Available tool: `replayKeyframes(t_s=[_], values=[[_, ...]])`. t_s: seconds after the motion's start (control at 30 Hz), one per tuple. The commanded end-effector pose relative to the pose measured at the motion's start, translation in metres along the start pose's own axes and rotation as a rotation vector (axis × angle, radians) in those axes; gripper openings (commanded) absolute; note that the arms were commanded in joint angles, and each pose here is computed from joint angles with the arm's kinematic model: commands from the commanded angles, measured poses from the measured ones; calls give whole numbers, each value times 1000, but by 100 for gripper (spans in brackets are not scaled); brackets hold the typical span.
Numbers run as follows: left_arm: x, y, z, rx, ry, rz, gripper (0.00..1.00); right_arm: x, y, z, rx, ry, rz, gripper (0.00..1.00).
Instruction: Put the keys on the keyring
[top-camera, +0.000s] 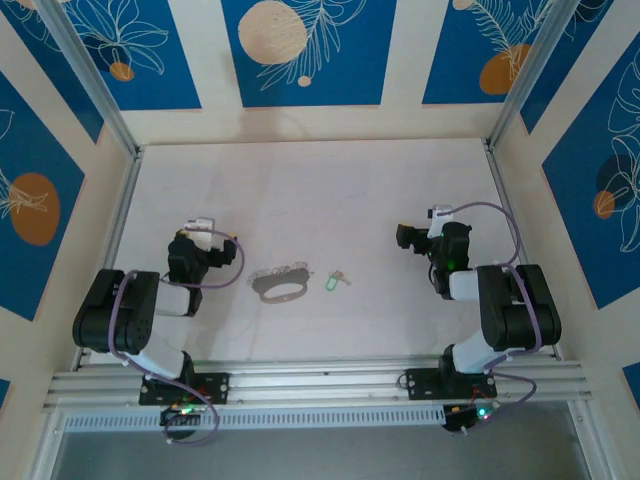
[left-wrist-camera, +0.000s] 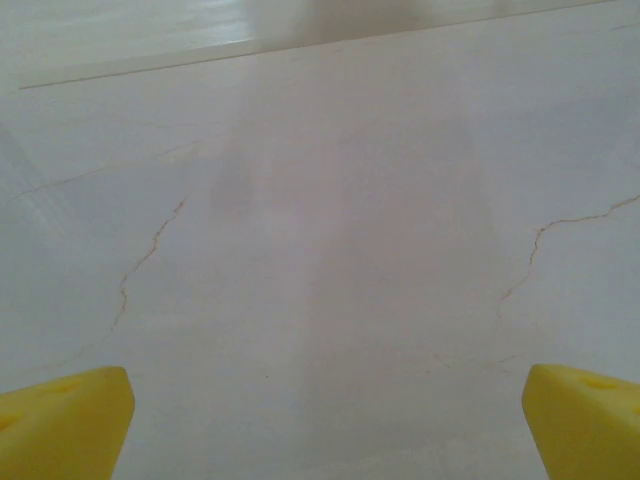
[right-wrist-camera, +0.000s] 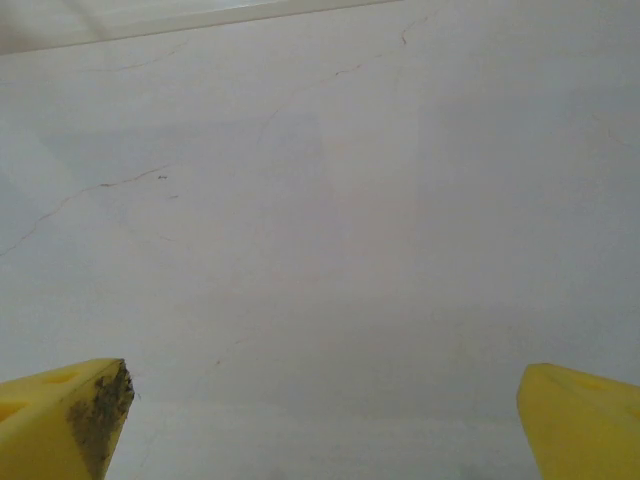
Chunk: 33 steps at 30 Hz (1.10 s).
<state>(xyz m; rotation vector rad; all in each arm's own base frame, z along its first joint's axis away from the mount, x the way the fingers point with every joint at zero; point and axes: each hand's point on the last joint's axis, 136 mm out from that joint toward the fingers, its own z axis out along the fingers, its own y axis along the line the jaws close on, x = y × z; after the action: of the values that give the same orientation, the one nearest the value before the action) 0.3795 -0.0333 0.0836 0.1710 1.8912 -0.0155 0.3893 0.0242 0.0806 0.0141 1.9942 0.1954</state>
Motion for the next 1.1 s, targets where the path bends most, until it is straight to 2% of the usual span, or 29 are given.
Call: replayKeyframes(t_s=[0.0, 0.5, 0.8, 0.9, 1.07], values=[[-14, -1, 3, 1, -38, 19, 99, -15, 1, 2, 1, -41, -24, 99], [-11, 6, 14, 27, 27, -35, 100, -14, 1, 1, 1, -41, -25, 99], [-12, 6, 13, 26, 20, -33, 98, -15, 1, 1, -6, -42, -20, 99], [-25, 5, 14, 44, 41, -30, 92, -27, -1, -2, 35, -29, -20, 99], [-44, 8, 15, 43, 124, -35, 94, -53, 12, -16, 29, 18, -14, 100]])
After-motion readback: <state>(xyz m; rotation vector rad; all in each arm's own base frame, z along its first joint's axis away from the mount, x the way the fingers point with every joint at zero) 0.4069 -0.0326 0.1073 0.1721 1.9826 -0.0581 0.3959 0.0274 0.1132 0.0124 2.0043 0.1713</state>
